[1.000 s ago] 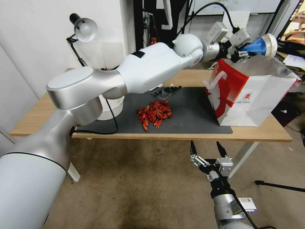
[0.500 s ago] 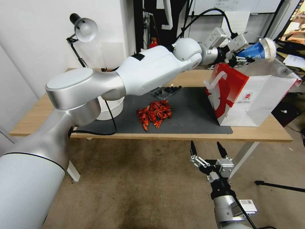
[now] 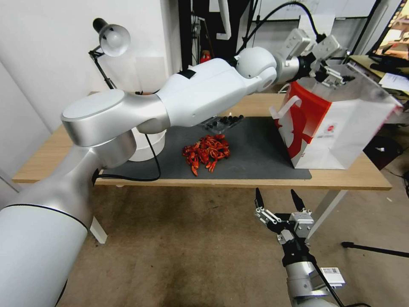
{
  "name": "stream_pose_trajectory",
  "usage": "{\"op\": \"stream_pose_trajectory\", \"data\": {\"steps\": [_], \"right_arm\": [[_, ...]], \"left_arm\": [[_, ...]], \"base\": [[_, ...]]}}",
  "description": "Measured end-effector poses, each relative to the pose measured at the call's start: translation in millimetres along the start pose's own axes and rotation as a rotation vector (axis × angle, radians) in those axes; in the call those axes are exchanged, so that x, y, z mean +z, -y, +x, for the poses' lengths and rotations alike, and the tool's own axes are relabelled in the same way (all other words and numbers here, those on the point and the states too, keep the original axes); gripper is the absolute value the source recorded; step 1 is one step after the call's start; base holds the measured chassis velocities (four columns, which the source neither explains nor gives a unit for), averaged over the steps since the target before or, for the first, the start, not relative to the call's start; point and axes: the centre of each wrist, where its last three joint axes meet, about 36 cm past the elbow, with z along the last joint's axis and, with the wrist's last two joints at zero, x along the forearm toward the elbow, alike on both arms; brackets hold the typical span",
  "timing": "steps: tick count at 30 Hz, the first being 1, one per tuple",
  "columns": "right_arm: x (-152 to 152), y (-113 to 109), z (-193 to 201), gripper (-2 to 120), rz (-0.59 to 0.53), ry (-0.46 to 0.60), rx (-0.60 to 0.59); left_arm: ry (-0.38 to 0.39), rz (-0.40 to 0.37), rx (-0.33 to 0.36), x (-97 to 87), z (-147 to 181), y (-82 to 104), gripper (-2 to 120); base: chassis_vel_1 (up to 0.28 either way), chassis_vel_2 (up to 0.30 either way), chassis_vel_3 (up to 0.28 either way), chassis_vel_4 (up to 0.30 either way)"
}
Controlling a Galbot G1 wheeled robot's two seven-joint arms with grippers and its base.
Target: Pick up the trash from the table and place it into the takeout bag.
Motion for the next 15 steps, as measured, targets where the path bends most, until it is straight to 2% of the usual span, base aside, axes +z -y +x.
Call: {"op": "stream_pose_trajectory", "data": {"steps": [2,3,4,6,7,9,10,13,14,15], "right_arm": [[0,0,-1,100,-0.001,0.002,-0.002],[0,0,-1,100,-0.001,0.002,-0.002],[0,0,-1,100,-0.001,0.002,-0.003],[2,0,-5,100,0.000,0.003,-0.007],[2,0,-5,100,0.000,0.003,-0.007],[4,1,-8,100,-0.002,-0.002,-0.011],[4,1,-8,100,-0.002,-0.002,-0.011],[7,2,-12,100,-0.004,-0.009,-0.014],[7,2,-12,100,-0.004,-0.009,-0.014],[7,2,-14,100,-0.003,-0.010,-0.014]], "left_arm": [[0.035,0.020,-0.045,3.0,18,0.2,100],[0.035,0.020,-0.045,3.0,18,0.2,100],[0.056,0.030,-0.075,5.9,28,1.1,100],[0.118,0.057,-0.184,20.0,68,2.7,100],[0.118,0.057,-0.184,20.0,68,2.7,100],[0.173,0.077,-0.256,36.3,100,9.1,100],[0.173,0.077,-0.256,36.3,100,9.1,100],[0.227,0.101,-0.341,65.6,143,22.7,100],[0.227,0.101,-0.341,65.6,143,22.7,100],[0.232,0.095,-0.368,73.8,155,27.2,100]], "base": [[0.000,0.000,0.000,0.000],[0.000,0.000,0.000,0.000],[0.000,0.000,0.000,0.000],[0.000,0.000,0.000,0.000],[0.000,0.000,0.000,0.000],[0.000,0.000,0.000,0.000],[0.000,0.000,0.000,0.000],[0.000,0.000,0.000,0.000],[0.000,0.000,0.000,0.000],[0.000,0.000,0.000,0.000]]}}
